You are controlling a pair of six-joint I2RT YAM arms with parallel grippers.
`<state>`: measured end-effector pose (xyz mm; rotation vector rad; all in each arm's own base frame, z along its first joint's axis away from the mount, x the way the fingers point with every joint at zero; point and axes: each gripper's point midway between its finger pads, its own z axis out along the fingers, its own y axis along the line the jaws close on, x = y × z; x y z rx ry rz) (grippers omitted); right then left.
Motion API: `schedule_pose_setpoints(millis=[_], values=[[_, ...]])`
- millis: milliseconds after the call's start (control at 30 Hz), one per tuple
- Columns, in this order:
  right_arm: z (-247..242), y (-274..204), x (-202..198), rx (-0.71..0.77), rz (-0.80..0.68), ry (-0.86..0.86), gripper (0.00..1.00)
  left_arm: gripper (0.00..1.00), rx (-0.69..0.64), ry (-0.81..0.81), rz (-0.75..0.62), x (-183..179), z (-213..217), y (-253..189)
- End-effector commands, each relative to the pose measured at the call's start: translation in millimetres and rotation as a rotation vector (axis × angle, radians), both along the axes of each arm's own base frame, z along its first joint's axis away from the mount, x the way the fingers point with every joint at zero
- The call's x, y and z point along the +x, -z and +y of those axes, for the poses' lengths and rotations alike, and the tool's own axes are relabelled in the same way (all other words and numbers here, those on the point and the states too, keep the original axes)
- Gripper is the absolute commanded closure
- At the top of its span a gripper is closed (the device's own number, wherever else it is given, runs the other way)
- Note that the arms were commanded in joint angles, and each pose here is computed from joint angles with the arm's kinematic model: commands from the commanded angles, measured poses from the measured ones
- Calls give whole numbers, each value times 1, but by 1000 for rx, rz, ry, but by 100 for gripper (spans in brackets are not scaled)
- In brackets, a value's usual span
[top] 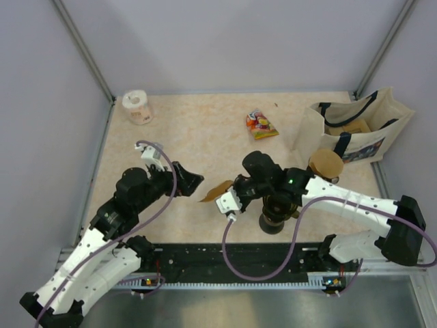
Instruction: Place the coffee filter in the dripper
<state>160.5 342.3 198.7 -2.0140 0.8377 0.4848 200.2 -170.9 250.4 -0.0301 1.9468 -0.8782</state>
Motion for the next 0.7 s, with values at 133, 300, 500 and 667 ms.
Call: schedule_pose_setpoints(millis=[133, 300, 500, 667], values=[[18, -6, 7, -78, -107, -61, 100, 1, 41, 468, -64, -30, -56, -10], [18, -2, 7, -99, -103, -63, 100, 1, 59, 464, -34, -24, -59, 8], [13, -3, 8, -103, -114, -52, 100, 4, 122, 391, 26, -8, -54, 29], [13, -5, 6, -92, -108, -59, 100, 9, 108, 459, 39, -14, -64, 34]])
